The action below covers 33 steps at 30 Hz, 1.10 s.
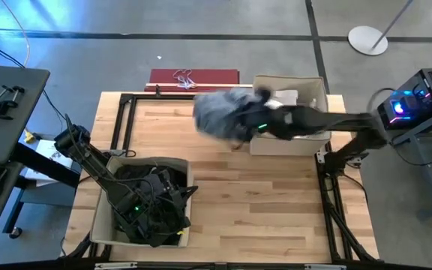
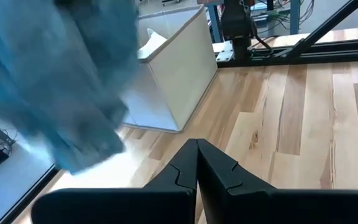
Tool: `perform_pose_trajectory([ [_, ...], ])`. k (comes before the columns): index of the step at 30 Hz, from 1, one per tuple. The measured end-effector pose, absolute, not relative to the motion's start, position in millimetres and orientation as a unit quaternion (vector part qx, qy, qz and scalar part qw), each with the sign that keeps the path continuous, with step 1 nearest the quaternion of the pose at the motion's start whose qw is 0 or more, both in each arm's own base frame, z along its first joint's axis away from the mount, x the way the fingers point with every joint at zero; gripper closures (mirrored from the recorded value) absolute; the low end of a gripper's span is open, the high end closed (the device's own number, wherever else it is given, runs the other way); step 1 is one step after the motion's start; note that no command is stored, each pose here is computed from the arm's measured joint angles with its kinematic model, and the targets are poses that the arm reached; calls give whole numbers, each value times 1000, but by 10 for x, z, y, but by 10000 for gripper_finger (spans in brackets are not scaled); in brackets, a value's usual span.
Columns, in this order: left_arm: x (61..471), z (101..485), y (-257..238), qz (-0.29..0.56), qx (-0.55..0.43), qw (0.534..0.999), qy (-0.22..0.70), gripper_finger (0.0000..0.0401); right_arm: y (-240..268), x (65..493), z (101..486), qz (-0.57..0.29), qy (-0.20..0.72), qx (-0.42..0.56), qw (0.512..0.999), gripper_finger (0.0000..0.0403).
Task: Sort clothes
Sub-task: Put the light blue shirt into the top laundry organizer
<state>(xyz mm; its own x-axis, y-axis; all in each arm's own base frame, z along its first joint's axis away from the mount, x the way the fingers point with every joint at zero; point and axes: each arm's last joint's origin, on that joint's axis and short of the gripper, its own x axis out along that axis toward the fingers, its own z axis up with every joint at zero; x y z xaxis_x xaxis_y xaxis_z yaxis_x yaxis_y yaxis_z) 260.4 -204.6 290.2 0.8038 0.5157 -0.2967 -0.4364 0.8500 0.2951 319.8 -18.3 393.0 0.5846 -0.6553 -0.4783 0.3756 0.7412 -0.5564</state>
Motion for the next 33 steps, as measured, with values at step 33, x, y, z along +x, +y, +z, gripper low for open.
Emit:
perform_pose_trajectory([
  [33, 2647, 2904, -1991, 261, 117, 939, 188, 401, -1006, 1550, 3192, -401, 453, 67, 793, 370],
])
